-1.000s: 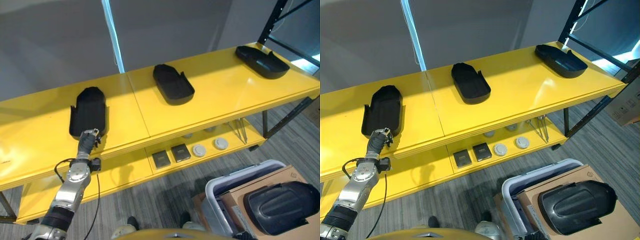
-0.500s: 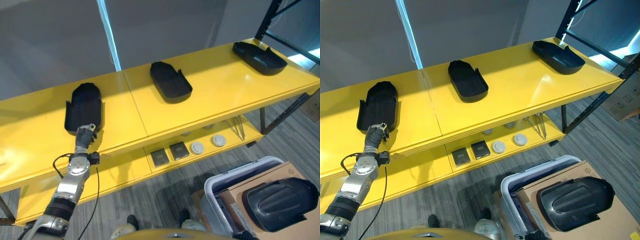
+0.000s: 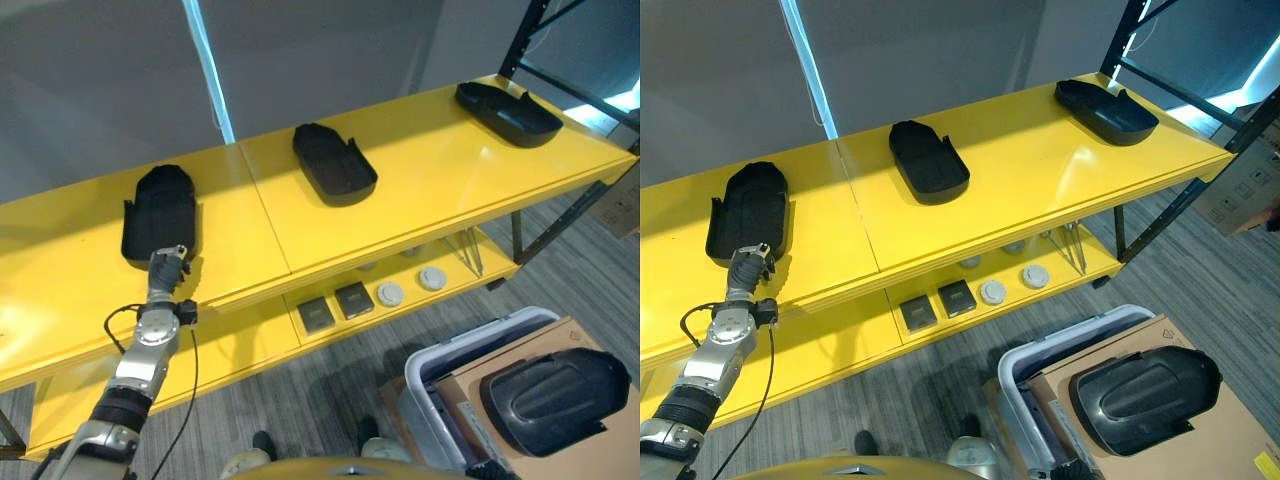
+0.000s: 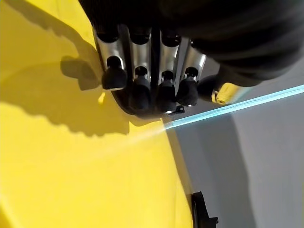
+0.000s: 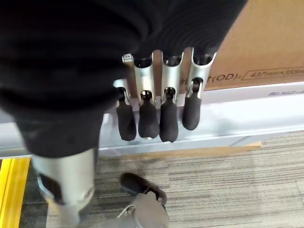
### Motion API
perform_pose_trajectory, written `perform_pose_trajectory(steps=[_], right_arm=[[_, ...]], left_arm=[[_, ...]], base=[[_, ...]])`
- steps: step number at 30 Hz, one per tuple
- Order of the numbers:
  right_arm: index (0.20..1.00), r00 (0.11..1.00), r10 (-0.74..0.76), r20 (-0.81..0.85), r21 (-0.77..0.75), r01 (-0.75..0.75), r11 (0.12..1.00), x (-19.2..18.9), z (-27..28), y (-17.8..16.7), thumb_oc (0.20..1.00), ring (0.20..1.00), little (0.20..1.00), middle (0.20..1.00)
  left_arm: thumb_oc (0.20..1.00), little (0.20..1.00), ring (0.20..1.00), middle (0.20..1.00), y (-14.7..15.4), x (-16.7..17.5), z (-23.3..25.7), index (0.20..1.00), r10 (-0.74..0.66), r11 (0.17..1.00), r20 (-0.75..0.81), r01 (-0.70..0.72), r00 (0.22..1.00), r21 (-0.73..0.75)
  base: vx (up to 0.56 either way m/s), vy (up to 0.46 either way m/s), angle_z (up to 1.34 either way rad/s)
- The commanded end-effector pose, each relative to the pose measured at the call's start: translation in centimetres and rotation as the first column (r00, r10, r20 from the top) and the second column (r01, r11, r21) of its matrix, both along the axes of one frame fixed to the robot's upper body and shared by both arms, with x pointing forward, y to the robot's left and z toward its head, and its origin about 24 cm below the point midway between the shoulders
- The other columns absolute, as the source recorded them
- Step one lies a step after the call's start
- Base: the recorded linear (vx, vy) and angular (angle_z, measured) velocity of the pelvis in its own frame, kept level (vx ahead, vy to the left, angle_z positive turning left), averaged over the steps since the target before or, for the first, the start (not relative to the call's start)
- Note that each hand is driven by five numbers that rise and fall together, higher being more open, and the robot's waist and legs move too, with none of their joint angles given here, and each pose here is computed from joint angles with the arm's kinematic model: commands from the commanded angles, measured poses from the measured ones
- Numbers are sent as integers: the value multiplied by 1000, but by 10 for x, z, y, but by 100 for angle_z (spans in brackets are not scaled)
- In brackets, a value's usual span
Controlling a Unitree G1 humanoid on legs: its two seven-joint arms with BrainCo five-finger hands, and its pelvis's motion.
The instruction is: Move parts from the plastic box to the shelf.
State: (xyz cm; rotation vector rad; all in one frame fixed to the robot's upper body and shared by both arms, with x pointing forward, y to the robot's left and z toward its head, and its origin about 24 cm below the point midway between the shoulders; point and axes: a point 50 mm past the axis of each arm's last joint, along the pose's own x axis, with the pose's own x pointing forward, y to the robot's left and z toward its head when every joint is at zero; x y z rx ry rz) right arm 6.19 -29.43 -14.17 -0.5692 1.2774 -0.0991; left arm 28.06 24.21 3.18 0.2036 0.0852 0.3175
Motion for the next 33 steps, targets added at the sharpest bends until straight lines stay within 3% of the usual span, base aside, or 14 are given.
perform_pose_trajectory(steps=[1,2,9,14,18,19,23,24,25,27,33], right_arm=[[1000,996,63,-63,70,-59,996,-8,-11,24,1000,1000,1000,1000],[1000,997,57,-61,72,-53,996,-9,-11,25,1000,1000,1000,1000],[1000,999,24,-44,85,-20,996,-8,-13,31,1000,1000,1000,1000],[1000,1000,-18,-24,90,21,996,-4,-14,35,1000,1000,1000,1000],[1000,998,-61,-9,86,61,994,-1,-14,37,1000,1000,1000,1000],[1000,997,-74,-11,84,75,994,0,-14,37,1000,1000,1000,1000],[1000,996,-90,-20,68,92,993,2,-13,30,1000,1000,1000,1000],[1000,995,-97,-24,60,99,993,3,-12,24,1000,1000,1000,1000],[1000,995,-92,-27,57,94,994,4,-11,22,1000,1000,1000,1000],[1000,998,-59,-30,44,60,997,9,-9,15,1000,1000,1000,1000],[1000,996,-83,-21,30,83,996,16,-2,1,1000,1000,1000,1000]], left_arm=[[573,573,573,573,9,20,46,573,-19,999,200,12,980,36],[1000,1000,1000,1000,7,19,50,1000,-39,999,216,34,976,27],[1000,1000,1000,1000,-9,9,72,1000,-209,977,291,213,934,19],[1000,1000,1000,1000,-31,-8,90,1000,-428,897,333,440,840,44],[1000,1000,1000,1000,-48,-21,81,1000,-599,793,257,606,759,58],[1000,1000,1000,1000,-56,-27,73,1000,-677,725,225,688,701,36],[1000,1000,1000,1000,-75,-37,60,1000,-788,595,186,803,587,-15],[1000,1000,1000,1000,-87,-44,58,1000,-847,523,153,850,509,70],[1000,1000,1000,1000,-91,-45,55,1000,-863,501,129,860,489,95],[1000,1000,1000,1000,-99,-45,46,1000,-860,507,45,845,508,169],[1000,1000,1000,1000,-97,-37,28,1000,-824,559,-40,822,565,107]], base=[[0,0,0],[0,0,0],[-24,-15,1],[-77,-44,11],[-76,-66,8],[-60,-66,4],[-65,-41,-4],[-83,-17,-22],[-101,-12,-35],[-86,35,-116],[-94,67,-157]])
